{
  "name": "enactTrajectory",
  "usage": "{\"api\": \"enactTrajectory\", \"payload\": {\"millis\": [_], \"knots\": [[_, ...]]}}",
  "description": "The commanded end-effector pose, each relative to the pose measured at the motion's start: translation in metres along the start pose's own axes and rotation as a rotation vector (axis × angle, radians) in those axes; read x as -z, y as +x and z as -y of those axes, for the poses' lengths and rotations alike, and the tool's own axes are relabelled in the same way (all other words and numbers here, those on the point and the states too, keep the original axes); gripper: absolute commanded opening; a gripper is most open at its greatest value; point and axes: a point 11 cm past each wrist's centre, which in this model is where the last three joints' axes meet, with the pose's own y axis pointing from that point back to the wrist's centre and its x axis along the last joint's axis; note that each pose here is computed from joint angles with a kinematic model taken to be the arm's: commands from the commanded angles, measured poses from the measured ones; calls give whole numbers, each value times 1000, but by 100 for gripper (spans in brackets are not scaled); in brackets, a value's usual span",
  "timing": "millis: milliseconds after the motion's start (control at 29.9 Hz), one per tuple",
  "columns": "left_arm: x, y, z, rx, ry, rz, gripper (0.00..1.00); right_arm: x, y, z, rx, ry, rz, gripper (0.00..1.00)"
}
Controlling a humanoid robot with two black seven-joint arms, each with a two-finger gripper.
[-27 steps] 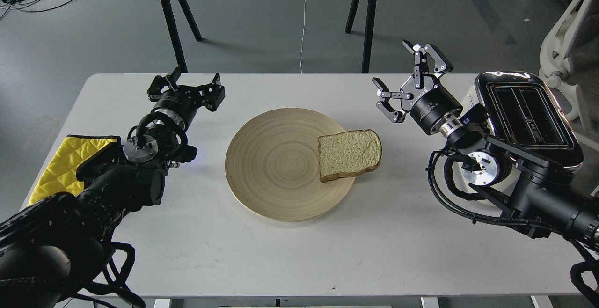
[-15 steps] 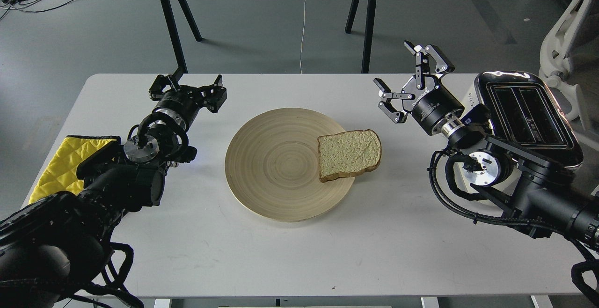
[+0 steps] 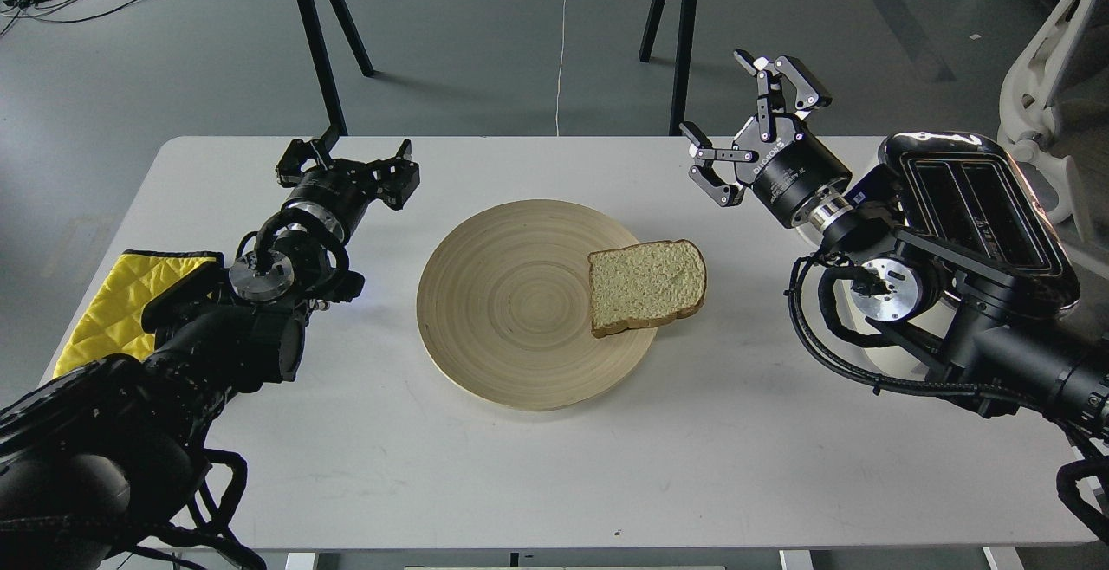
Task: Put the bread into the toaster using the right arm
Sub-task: 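Move the right gripper toward the toaster and rotate it horizontal, then reach the right gripper to the bread slice on the plate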
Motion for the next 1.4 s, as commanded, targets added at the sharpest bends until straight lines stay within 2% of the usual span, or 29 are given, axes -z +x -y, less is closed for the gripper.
{"api": "enactTrajectory", "payload": {"millis": [0,234,468,702,936,1204,1371], "knots": [[0,0,0,-1,0,0,100,7,-5,1,5,-36,-94,96],[0,-1,0,1,0,0,100,11,-19,4,23,-207,-412,96],[1,0,0,1,1,-1,100,36,9,-18,9,-424,-761,96],[2,0,0,1,2,-1,100,53,6,-30,71,-581,-939,97],[2,0,0,1,2,-1,100,39,3,-48,160,-750,-1063,97],[2,-1,1,2,4,-2,100,15,13,-63,179,-911,-1094,97],[2,-1,1,2,4,-2,100,-2,17,-67,176,-947,-1089,97]]}}
